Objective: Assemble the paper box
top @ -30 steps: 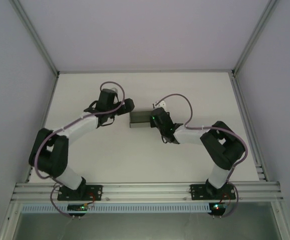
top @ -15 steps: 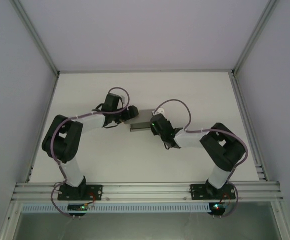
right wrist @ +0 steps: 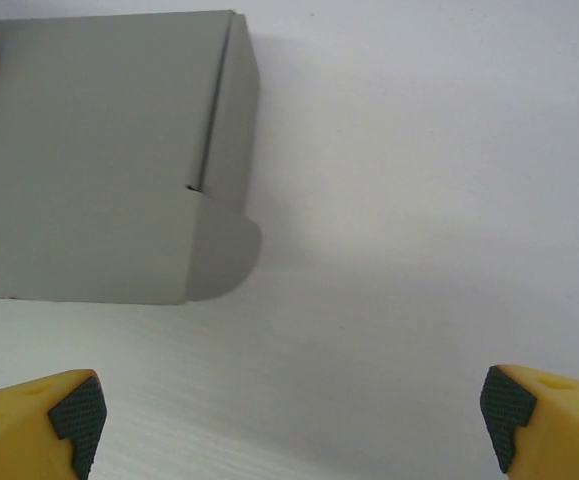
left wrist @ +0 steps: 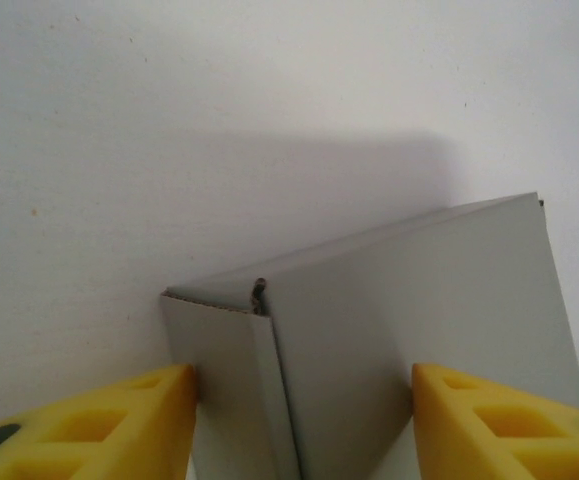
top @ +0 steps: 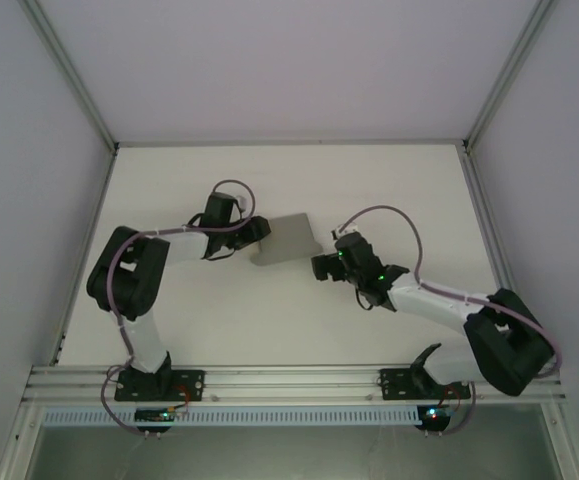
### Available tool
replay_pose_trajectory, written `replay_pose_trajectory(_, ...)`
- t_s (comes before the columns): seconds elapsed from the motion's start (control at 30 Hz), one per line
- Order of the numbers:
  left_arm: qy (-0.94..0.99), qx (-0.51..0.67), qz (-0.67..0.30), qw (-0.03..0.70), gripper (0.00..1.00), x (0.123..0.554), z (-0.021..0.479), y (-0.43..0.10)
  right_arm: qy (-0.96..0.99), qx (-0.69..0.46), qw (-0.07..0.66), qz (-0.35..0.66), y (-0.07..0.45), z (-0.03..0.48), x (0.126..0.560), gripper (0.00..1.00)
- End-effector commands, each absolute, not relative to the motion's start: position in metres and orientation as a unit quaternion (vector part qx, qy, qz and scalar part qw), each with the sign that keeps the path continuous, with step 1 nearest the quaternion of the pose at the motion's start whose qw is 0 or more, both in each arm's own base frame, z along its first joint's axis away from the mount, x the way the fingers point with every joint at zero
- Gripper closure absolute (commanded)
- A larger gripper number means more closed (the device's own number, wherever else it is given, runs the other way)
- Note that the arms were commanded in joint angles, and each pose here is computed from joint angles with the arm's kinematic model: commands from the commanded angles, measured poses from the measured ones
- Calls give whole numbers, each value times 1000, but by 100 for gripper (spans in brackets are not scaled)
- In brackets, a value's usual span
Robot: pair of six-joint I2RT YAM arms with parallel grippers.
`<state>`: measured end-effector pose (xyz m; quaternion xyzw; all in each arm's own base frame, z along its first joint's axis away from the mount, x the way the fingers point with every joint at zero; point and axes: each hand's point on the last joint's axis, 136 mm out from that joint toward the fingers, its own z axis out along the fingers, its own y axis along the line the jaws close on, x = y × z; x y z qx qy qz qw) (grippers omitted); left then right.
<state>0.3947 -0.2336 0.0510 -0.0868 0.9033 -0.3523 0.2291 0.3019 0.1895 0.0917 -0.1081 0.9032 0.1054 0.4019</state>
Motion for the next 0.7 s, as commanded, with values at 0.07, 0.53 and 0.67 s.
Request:
replay_pose_trajectory(0.07,916,-108,-341,180,56,379,5,-218,909,-88,373,164,183,95,304,1)
replay_pose_trajectory(0.53,862,-135,-457,173,63,372,-4,-208,898,-32,290,329,224,111,363,0)
replay_pose_trajectory(0.67,867,-132,-447,179,64,373,-4,-205,886,-29,249,391,248,114,380,1)
